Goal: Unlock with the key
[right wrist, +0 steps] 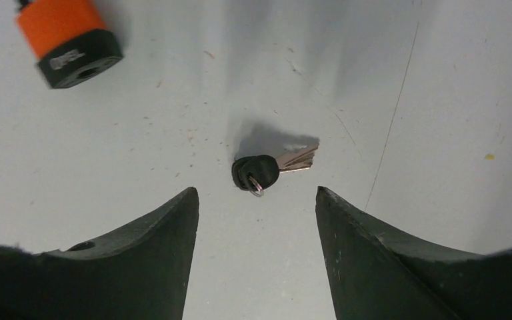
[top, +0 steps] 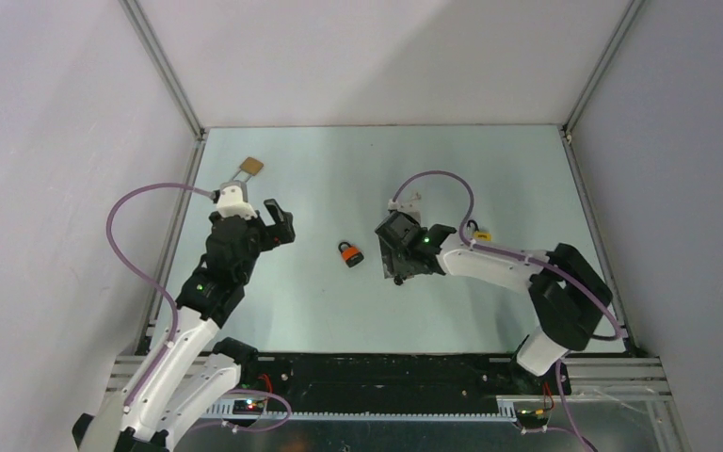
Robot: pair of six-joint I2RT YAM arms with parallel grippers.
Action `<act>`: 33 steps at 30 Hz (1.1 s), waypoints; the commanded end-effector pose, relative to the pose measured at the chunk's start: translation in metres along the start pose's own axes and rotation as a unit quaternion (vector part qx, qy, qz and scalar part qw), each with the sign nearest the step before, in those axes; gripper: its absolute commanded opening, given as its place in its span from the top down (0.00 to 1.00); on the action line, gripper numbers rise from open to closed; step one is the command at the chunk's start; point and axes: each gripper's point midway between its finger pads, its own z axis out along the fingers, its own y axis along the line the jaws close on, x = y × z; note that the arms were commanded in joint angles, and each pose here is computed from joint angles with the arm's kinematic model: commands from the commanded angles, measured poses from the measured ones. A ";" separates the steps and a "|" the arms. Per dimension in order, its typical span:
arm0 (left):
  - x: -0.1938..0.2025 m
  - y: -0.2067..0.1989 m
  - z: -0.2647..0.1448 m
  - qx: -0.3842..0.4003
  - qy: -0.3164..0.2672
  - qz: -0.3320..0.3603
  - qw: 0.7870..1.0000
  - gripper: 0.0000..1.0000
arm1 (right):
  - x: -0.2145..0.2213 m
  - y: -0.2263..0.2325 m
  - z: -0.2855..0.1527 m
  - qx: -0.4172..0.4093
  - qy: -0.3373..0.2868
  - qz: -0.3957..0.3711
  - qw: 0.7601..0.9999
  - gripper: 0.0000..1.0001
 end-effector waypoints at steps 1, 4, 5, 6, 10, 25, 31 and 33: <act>-0.009 0.003 0.002 -0.008 -0.022 -0.005 1.000 0.01 | 0.000 -0.008 0.007 0.069 0.006 0.054 0.996 0.33; -0.011 0.003 0.001 -0.009 -0.027 -0.008 1.000 0.01 | 0.002 -0.009 0.021 0.097 0.013 0.066 0.993 0.35; -0.012 0.003 0.000 -0.009 -0.029 -0.009 0.999 0.01 | 0.004 -0.007 0.027 0.104 0.018 0.068 0.992 0.37; -0.013 0.003 -0.001 -0.007 -0.031 -0.010 0.999 0.01 | 0.006 -0.007 0.028 0.109 0.024 0.068 0.991 0.37; -0.013 0.000 -0.003 -0.002 -0.033 -0.011 0.999 0.01 | 0.007 -0.003 0.039 0.116 0.028 0.085 0.989 0.44; -0.009 -0.014 -0.006 0.024 -0.030 -0.006 0.999 0.01 | 0.017 0.003 0.047 0.107 0.025 0.099 0.989 0.86; -0.001 -0.027 -0.005 0.053 -0.010 -0.017 0.998 0.01 | -0.002 0.014 0.031 0.036 -0.026 0.071 0.996 0.96; 0.001 -0.030 -0.005 0.059 -0.004 -0.022 0.998 0.01 | -0.006 0.019 0.026 0.011 -0.040 0.067 0.997 1.00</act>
